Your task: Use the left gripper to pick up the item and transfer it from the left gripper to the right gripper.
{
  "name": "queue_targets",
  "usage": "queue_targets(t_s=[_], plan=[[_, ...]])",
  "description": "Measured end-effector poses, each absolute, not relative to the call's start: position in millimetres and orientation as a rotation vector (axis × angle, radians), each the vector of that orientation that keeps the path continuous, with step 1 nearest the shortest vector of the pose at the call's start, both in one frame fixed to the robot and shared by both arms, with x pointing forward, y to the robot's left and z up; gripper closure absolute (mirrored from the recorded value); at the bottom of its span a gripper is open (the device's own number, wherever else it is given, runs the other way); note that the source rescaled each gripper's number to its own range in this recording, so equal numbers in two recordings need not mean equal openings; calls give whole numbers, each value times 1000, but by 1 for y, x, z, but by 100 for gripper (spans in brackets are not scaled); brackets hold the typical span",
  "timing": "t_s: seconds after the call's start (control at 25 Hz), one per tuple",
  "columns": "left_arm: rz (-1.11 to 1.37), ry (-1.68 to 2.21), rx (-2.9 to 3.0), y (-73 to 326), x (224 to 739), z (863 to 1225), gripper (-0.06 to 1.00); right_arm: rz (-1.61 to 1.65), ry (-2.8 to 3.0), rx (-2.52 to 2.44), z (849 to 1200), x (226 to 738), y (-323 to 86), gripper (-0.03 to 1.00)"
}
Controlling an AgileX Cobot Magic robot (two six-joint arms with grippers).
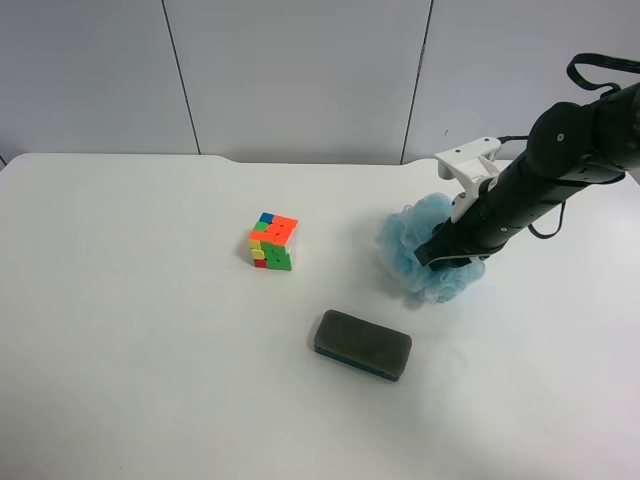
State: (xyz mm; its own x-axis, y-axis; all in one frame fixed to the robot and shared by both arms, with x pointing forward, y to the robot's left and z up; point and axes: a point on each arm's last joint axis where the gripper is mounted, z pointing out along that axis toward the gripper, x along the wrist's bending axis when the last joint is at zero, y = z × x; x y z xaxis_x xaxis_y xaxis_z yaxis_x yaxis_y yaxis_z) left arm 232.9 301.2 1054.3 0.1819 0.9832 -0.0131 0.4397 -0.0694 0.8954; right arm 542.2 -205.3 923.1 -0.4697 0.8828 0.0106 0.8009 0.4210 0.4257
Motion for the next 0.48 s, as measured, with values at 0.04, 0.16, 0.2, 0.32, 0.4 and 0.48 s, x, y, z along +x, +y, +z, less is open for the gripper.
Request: queue_targets(t_s=[0.04, 0.16, 0.2, 0.32, 0.4, 0.48], plan=[[838, 1376, 1641, 301, 233, 1054, -6, 560, 2453, 1497, 923, 542, -205, 73], [838, 1376, 1641, 301, 233, 1054, -6, 567, 2430, 1544, 923, 542, -205, 18], [838, 1376, 1641, 301, 233, 1054, -6, 568, 2426, 1552, 923, 542, -205, 11], [838, 1376, 1641, 301, 233, 1054, -6, 562, 2429, 1556, 923, 542, -206, 0], [838, 1376, 1641, 301, 233, 1054, -6, 552, 2444, 1559, 925, 540, -206, -2], [838, 1376, 1641, 301, 233, 1054, -6, 546, 2464, 1555, 931, 536, -206, -3]])
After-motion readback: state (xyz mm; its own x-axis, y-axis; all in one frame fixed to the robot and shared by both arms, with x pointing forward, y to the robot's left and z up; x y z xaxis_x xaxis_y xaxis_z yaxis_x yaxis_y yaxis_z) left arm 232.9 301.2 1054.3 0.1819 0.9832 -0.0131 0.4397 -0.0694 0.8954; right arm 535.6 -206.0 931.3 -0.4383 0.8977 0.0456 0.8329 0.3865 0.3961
